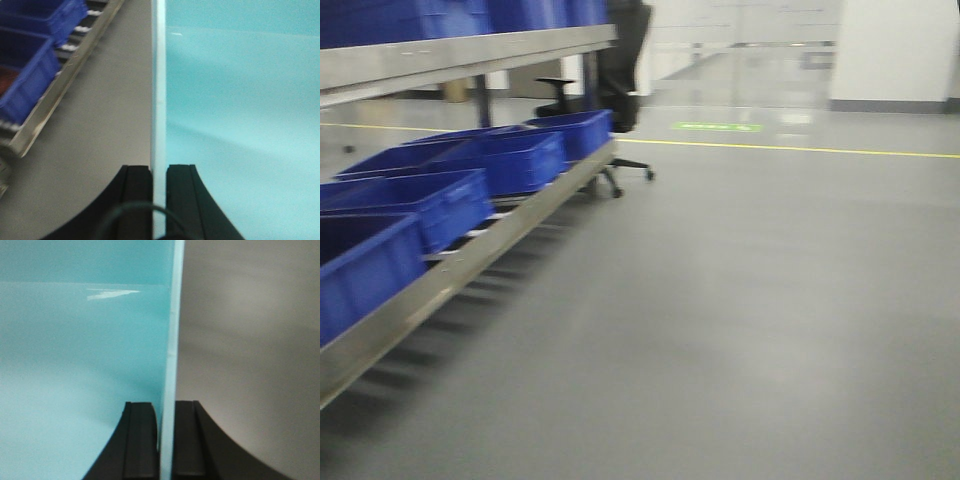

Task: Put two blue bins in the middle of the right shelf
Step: 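Carry the teal bin in both grippers while driving across the floor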

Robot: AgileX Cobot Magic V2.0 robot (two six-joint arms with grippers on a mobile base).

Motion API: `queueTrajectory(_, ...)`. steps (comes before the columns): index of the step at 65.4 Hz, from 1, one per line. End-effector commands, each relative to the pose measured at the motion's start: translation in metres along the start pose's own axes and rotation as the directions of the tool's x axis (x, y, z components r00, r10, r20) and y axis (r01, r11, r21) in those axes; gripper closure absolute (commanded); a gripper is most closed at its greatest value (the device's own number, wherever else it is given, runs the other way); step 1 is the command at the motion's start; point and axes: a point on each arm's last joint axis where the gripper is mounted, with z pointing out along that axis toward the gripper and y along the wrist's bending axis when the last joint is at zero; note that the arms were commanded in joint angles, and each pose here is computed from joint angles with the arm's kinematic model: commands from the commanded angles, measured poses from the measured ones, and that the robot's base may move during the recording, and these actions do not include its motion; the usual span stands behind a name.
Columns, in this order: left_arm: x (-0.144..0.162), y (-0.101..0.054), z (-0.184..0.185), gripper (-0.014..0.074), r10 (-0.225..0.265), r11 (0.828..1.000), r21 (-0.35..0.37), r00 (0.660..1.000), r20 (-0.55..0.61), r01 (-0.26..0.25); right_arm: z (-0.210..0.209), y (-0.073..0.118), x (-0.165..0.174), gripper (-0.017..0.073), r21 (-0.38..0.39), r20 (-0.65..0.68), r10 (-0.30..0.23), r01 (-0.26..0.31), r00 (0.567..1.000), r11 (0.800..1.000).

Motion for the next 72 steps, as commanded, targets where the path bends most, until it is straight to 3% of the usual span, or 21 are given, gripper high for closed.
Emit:
queueTrajectory(1, -0.0173, -0.0136, -0.0146, 0.0705, -0.061, 0.986, 0.163, 0.982, 0.176, 0.032, -0.012, 0.0101, -0.0081, 0.0715, -0.108, 0.082, 0.03, -0.021, 0.996, 0.994)
queueTrajectory(72, -0.0174, -0.0135, -0.0146, 0.0705, -0.06, 0.986, 0.162, 0.982, 0.177, 0.031, -0.012, 0.0101, -0.0081, 0.0715, -0.108, 0.082, 0.03, -0.021, 0.996, 0.994)
